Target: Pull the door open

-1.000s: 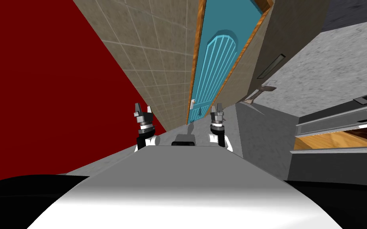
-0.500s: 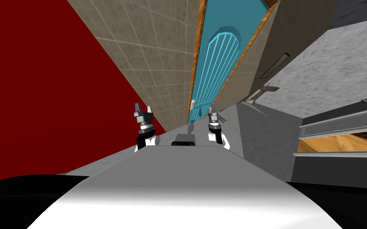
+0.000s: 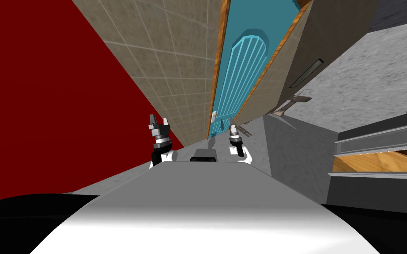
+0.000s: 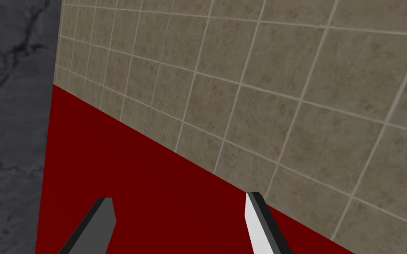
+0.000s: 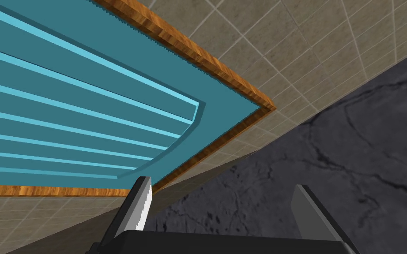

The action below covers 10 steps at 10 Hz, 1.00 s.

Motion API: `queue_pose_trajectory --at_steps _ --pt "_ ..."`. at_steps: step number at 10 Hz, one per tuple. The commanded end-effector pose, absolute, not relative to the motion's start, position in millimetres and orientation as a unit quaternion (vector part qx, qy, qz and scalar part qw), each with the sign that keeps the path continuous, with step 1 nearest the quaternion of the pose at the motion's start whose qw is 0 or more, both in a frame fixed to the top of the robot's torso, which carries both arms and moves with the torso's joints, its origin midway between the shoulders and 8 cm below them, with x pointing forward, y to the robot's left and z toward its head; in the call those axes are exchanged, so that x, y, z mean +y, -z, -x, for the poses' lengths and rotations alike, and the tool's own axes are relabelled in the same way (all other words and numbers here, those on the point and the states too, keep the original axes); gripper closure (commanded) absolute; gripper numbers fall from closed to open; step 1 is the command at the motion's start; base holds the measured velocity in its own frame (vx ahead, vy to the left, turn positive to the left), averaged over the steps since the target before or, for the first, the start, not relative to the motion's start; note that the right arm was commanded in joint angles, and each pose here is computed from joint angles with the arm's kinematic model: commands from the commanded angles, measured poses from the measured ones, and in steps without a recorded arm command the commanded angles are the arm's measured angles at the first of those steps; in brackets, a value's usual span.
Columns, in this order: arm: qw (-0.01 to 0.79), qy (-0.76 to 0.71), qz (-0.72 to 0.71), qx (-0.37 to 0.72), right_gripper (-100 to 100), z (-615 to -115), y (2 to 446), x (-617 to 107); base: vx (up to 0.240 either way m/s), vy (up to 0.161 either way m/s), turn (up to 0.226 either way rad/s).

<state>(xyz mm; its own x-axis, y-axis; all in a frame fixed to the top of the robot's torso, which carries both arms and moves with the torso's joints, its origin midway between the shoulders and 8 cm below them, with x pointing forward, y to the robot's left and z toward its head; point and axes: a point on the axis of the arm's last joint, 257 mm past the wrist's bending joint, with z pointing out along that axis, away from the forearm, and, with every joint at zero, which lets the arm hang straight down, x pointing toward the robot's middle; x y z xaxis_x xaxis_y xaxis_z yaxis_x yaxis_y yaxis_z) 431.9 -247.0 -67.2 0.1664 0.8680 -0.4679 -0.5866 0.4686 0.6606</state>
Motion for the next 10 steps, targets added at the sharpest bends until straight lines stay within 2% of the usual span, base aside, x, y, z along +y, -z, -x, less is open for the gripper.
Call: queue_pose_trajectory --at_steps 1,10 --pt "0.753 -0.470 -0.145 0.437 -100 -441.5 74.8 -240.2 0.050 -0.026 0.019" --pt "0.758 -0.388 -0.088 0.517 -100 -486.2 136.6 -234.8 0.044 -0.017 0.020"
